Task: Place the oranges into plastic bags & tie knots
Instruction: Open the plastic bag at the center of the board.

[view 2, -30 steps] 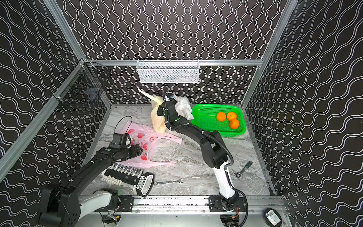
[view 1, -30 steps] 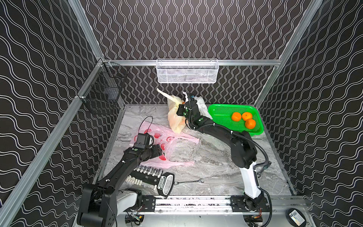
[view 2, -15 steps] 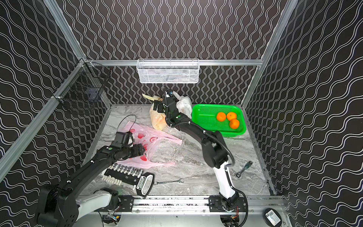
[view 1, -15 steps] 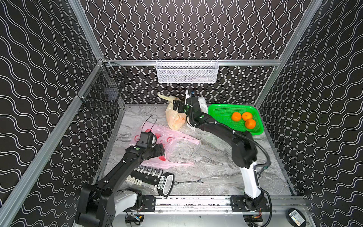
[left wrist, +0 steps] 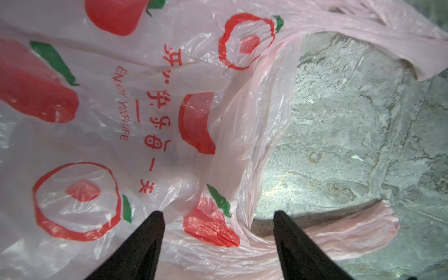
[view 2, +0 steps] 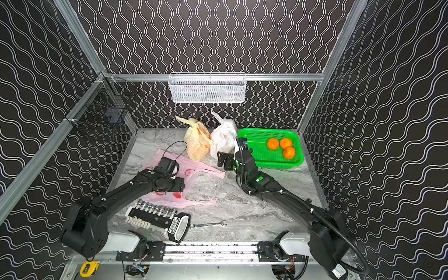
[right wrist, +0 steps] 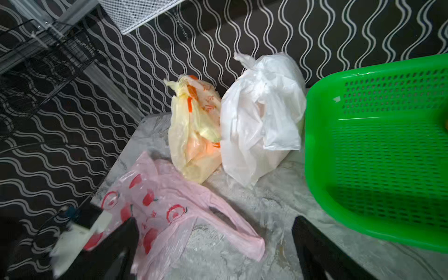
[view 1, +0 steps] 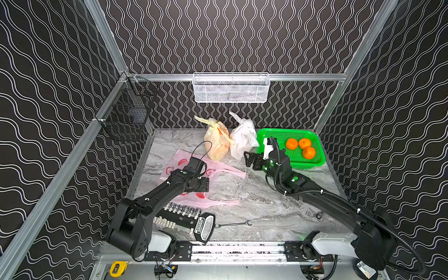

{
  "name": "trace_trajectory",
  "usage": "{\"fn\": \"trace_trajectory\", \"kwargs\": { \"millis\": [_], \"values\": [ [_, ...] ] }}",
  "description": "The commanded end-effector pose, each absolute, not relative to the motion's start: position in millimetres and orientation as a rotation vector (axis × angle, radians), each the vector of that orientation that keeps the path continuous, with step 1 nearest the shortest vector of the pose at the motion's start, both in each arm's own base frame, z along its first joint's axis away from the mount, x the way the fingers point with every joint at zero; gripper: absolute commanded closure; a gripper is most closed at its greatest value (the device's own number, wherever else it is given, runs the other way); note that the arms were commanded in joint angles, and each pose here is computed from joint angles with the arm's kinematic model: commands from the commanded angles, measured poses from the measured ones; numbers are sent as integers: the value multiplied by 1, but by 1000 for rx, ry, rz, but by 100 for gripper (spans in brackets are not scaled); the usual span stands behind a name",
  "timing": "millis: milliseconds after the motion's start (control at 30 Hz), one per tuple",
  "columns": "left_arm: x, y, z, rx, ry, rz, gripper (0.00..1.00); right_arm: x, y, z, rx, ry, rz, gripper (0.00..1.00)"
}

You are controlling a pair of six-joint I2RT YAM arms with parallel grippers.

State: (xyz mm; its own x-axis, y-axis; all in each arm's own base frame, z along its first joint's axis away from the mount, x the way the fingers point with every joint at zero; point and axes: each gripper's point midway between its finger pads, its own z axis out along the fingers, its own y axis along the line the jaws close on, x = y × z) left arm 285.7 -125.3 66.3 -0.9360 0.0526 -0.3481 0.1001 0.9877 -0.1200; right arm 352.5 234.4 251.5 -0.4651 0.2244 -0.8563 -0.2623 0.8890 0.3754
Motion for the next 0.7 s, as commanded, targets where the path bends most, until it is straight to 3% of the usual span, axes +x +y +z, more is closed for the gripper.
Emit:
{"fn": "trace_trajectory", "kwargs": {
  "millis": [0,233,467,667],
  "values": [
    [281,-136,58,203,2827,-255,25,336,231,223,-104,2134,521,0],
    [291,-128,40,209,2854,-140,34,321,243,214,-186,2142,617,0],
    [303,-118,31,157,2826,-44,50,313,256,210,-239,2176,675,0],
    [301,-116,19,159,2852,-21,64,316,239,200,-115,2231,594,0]
  ]
}}
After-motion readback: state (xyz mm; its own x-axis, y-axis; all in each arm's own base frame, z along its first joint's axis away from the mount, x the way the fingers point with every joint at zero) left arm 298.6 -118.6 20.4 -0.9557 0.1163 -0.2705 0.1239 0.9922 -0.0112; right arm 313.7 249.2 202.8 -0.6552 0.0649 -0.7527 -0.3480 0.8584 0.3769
